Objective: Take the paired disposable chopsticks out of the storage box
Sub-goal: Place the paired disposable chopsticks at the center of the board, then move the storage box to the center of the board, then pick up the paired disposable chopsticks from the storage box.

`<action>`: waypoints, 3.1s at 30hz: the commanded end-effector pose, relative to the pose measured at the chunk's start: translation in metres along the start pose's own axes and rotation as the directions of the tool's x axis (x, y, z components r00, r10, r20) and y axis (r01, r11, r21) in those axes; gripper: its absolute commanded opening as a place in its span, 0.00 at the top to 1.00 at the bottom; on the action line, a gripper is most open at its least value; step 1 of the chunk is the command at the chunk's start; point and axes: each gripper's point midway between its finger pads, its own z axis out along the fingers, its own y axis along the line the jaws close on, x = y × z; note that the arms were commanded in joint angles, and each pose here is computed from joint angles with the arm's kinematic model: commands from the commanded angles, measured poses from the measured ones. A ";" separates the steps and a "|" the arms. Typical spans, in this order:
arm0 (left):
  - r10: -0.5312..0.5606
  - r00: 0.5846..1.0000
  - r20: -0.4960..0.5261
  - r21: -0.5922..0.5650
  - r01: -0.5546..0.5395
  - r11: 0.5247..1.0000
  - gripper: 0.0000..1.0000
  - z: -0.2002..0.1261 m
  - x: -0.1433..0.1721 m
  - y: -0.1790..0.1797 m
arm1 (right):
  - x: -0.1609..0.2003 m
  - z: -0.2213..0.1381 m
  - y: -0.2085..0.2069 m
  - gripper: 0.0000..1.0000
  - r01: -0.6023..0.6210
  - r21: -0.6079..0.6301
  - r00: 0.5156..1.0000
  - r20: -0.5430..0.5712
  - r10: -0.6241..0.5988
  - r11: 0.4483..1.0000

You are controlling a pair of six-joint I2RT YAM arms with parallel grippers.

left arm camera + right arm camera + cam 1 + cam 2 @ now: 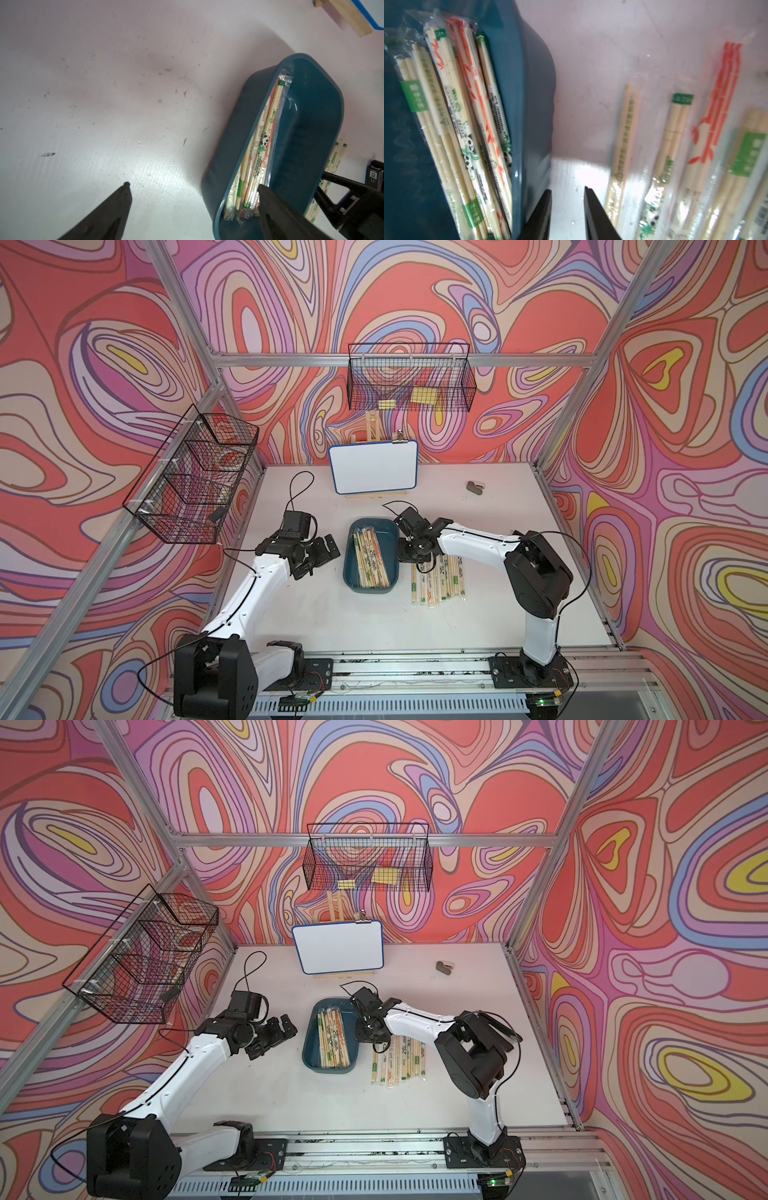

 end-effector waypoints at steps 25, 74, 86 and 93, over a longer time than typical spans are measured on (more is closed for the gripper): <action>0.004 1.000 0.025 -0.041 -0.003 0.999 0.00 -0.002 -0.005 0.009 | -0.033 -0.051 0.091 0.73 0.149 -0.157 0.984 0.126 -0.130 0.976; -0.105 0.994 0.037 -0.058 0.107 0.993 0.00 -0.004 -0.029 0.038 | 0.020 0.059 0.154 0.83 0.242 -0.154 0.967 -0.044 -0.251 0.958; -0.109 0.994 0.032 -0.048 0.110 0.993 0.00 -0.002 -0.028 0.036 | 0.019 0.052 0.155 1.00 0.244 -0.159 0.967 -0.036 -0.252 0.957; -0.109 0.994 0.032 -0.040 0.110 0.993 0.00 -0.003 -0.029 0.034 | 0.005 0.020 0.162 1.00 0.249 -0.171 0.968 0.027 -0.249 0.953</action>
